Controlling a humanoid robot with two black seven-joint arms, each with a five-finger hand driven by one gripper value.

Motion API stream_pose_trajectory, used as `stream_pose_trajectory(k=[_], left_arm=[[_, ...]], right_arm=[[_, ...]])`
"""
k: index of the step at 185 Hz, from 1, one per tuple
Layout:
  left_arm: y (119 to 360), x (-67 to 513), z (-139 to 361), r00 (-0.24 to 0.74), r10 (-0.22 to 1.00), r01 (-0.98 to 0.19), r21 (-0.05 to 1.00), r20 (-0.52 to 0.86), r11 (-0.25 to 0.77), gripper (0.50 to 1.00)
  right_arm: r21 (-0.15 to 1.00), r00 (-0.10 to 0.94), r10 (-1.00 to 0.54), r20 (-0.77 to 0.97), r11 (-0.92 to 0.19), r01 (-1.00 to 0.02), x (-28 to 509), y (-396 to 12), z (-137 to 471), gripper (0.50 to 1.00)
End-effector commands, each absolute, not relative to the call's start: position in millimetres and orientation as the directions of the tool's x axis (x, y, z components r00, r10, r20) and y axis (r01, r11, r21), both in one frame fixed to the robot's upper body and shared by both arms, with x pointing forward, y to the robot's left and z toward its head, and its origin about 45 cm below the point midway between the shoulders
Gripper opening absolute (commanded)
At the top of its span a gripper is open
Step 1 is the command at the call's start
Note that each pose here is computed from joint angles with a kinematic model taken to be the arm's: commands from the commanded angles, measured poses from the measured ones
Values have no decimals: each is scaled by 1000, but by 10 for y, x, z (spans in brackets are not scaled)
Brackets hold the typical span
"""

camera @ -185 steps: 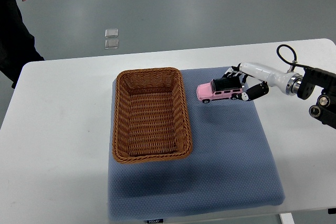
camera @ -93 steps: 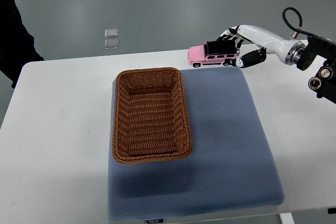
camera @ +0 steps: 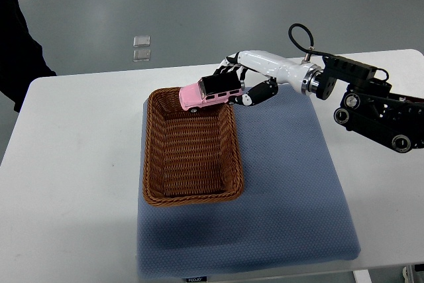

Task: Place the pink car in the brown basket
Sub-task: 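Carry the held SUV with the right hand over the wicker basket, then lower the SUV into the basket and open the right hand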

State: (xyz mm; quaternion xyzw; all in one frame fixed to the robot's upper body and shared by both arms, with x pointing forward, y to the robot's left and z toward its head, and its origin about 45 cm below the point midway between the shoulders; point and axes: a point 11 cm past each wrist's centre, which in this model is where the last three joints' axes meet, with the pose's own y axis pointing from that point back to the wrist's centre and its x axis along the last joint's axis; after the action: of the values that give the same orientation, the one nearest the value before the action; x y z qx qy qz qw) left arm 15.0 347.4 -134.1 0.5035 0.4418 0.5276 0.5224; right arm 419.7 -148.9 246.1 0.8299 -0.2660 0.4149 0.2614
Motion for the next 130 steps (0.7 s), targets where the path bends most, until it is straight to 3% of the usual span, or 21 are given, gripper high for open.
stream_pose_trajectory(k=[1, 27, 56, 67, 93, 106, 130], left_arm=[[3466, 148, -1342, 52, 996, -106, 992, 67, -61, 1000], [3466, 156, -1342, 53, 996, -106, 992, 67, -62, 1000], [3466, 157, -1342, 53, 996, -108, 992, 67, -61, 1000], [3466, 157, -1342, 53, 996, -108, 992, 67, -61, 1000], [3476, 157, -1340, 52, 996, -108, 992, 70, -64, 1000], [3481, 156, -1340, 52, 996, -108, 992, 72, -66, 1000], [3481, 156, -1340, 52, 996, -108, 992, 72, -66, 1000]], right_arm=[[234, 542, -200, 816, -743, -627, 4135, -1295, 2326, 500], [260, 561, -181, 808, -745, -614, 4115, -1201, 2196, 500], [280, 578, -162, 800, -750, -599, 4062, -1124, 2080, 572], [287, 586, -158, 795, -753, -592, 4037, -1079, 2028, 625], [294, 598, -167, 784, -748, -595, 4018, -1077, 1957, 870], [290, 604, -172, 778, -754, -589, 3998, -1029, 1948, 901], [279, 597, -196, 778, -744, -607, 4043, -1079, 1994, 911]])
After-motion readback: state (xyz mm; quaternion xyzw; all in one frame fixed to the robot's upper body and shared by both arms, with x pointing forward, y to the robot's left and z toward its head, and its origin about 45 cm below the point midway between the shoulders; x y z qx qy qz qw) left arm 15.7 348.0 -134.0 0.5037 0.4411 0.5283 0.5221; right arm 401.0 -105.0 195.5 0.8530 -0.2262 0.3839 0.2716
